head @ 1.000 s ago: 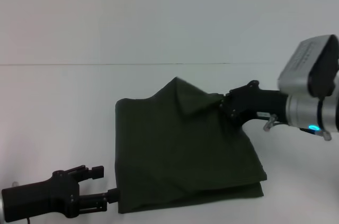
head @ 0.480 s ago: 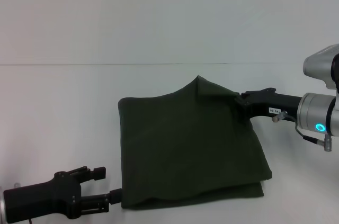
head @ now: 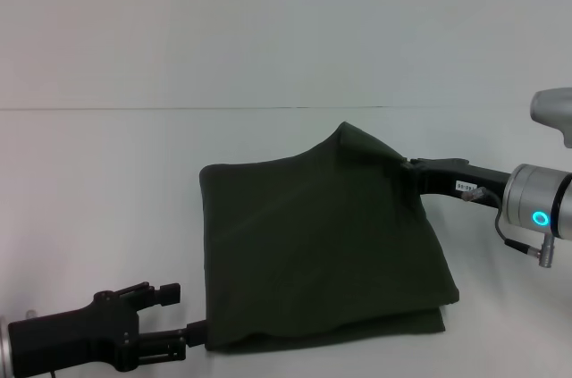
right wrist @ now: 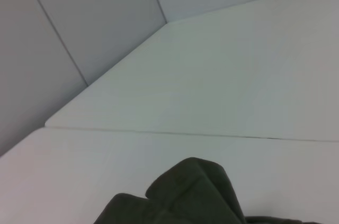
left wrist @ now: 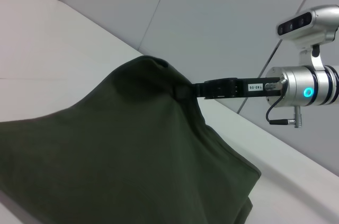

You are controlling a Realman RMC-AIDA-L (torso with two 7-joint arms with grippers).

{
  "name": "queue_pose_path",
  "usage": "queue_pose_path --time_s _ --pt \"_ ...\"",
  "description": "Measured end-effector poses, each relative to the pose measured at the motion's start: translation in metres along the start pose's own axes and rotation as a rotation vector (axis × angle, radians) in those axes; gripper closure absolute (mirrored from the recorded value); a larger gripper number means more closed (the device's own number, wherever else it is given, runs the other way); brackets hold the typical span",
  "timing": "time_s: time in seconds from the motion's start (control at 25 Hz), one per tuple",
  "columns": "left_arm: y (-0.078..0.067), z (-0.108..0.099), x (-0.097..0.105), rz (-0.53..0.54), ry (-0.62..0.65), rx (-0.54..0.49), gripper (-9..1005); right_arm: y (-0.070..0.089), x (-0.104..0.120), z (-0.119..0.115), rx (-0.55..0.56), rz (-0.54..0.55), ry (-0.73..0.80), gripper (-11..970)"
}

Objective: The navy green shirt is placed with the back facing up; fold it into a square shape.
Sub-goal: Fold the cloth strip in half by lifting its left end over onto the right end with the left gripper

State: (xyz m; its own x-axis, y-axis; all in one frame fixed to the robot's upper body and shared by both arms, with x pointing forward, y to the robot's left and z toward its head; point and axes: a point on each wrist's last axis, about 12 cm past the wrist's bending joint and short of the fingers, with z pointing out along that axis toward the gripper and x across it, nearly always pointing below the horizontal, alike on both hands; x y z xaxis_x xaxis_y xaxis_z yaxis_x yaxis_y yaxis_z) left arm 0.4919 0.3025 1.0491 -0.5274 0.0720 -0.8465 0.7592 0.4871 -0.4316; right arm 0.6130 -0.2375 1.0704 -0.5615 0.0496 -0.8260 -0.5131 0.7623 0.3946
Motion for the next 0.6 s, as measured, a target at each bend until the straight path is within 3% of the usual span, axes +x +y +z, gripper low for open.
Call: queue_pose_path --time_s 0.6 --pt "0.0 0.0001 -0.0001 0.001 -0.002 0.0 88 -0.0073 0.0078 -0.0049 0.021 0.288 -0.031 927"
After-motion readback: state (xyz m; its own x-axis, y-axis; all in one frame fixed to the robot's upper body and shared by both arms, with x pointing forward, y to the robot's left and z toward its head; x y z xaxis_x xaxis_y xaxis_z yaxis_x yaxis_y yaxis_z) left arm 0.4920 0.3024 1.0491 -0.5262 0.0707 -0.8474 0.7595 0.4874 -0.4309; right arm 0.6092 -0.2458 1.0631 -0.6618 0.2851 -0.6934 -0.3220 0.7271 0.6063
